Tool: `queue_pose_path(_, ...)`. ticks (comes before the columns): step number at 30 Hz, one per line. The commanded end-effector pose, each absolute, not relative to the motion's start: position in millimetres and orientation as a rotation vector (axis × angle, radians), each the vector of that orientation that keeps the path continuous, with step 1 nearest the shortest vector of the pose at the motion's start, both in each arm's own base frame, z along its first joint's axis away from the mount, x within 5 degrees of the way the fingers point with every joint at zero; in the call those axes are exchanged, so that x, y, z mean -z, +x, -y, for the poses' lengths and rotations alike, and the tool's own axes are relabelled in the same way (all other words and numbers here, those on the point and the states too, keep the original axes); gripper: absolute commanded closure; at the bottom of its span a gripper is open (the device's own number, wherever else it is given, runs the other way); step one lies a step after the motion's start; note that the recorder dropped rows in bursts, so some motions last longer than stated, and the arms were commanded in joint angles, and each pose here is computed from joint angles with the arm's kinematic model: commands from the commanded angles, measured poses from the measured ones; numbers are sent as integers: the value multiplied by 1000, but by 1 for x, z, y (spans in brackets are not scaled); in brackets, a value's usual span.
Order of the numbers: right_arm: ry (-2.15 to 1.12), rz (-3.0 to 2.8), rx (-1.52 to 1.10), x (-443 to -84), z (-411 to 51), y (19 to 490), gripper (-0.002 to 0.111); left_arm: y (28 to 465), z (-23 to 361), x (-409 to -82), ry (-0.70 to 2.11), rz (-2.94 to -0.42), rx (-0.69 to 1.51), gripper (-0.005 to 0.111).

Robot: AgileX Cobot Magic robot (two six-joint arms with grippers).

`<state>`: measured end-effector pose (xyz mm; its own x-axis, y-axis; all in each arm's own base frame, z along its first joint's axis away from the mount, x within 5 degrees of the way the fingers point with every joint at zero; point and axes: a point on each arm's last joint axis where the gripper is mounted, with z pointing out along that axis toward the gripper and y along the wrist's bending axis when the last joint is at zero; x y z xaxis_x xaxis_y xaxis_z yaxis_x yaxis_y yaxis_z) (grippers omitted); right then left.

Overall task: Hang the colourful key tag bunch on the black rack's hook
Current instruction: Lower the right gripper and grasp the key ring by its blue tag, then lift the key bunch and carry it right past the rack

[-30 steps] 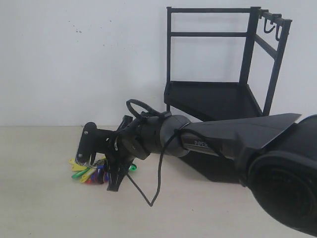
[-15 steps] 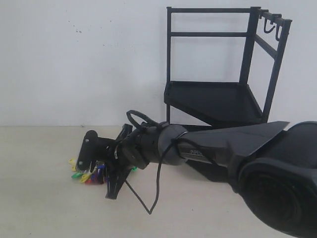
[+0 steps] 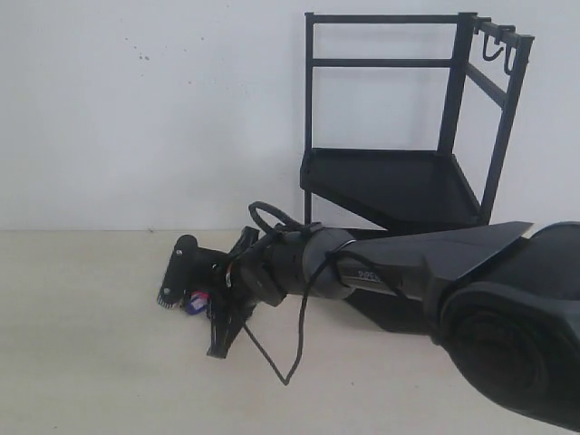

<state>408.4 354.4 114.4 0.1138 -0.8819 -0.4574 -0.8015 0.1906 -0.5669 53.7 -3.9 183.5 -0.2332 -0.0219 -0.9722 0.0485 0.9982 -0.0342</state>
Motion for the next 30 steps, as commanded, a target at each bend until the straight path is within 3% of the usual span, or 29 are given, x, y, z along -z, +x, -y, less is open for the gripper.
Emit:
queue_pose_path(1,-1481,-1791,61,-130,-351,409,108,54,4,-185,11,-1794,69,102)
queue_pose_path(7,-1163,-1897,-103,-173,-350,409,108,54,4,-185,11,-1794,69,102)
queue_pose_path(19,-788,-1879,-343,-307,-328,382,108,54,4,-185,11,-1794,69,102)
queue_pose_path(26,-850,-1826,-298,-337,-291,342,108,54,4,-185,11,-1794,69,102)
queue_pose_path(30,-611,-1799,-575,-339,-282,305,108,54,4,-185,11,-1794,69,102)
